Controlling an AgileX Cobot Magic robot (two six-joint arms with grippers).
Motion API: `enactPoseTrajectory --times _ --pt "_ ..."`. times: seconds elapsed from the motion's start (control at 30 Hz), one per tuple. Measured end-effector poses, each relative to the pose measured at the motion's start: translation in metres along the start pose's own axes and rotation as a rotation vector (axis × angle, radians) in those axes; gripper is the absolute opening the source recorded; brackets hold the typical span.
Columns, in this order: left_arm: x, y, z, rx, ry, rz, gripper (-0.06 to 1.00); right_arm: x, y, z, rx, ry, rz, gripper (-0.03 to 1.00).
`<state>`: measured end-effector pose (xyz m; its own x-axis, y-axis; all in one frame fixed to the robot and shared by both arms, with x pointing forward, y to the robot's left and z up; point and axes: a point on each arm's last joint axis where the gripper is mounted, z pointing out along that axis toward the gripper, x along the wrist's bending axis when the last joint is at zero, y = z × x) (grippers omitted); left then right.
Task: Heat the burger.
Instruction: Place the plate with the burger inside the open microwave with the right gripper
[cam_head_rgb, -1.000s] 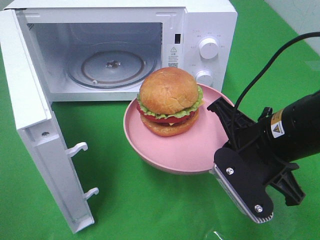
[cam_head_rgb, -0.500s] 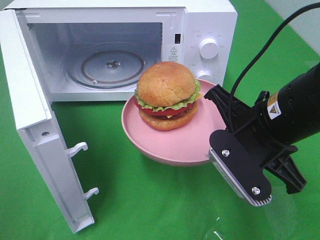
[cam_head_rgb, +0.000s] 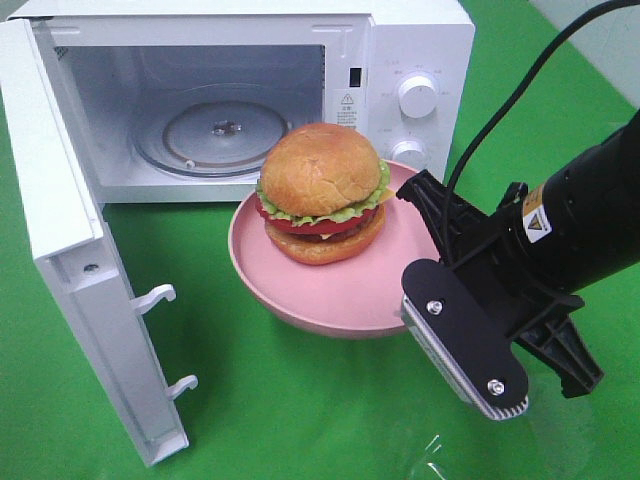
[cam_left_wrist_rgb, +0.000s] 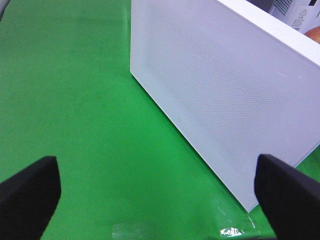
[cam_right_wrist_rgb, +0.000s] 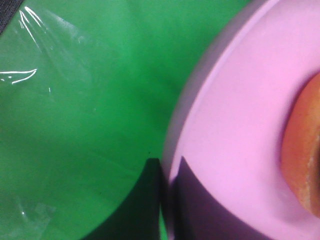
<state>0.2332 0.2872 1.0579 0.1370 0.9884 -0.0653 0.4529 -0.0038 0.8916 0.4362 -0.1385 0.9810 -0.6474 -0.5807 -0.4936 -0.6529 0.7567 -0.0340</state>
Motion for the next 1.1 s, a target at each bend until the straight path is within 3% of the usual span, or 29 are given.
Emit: enactPoseTrajectory --times 0.23,0.57,1.1 --pt "0.000 0.000 0.000 0.000 0.000 0.000 0.97 -0.003 0.000 0.005 -0.001 0.014 0.033 0.04" --pt "0.000 0.000 0.000 0.000 0.000 0.000 0.97 -0.032 0.012 0.023 -0.016 0.015 0.036 0.04" --pt "0.000 0.000 0.000 0.000 0.000 0.000 0.97 -0.056 0.014 0.032 -0.016 -0.001 0.049 0.04"
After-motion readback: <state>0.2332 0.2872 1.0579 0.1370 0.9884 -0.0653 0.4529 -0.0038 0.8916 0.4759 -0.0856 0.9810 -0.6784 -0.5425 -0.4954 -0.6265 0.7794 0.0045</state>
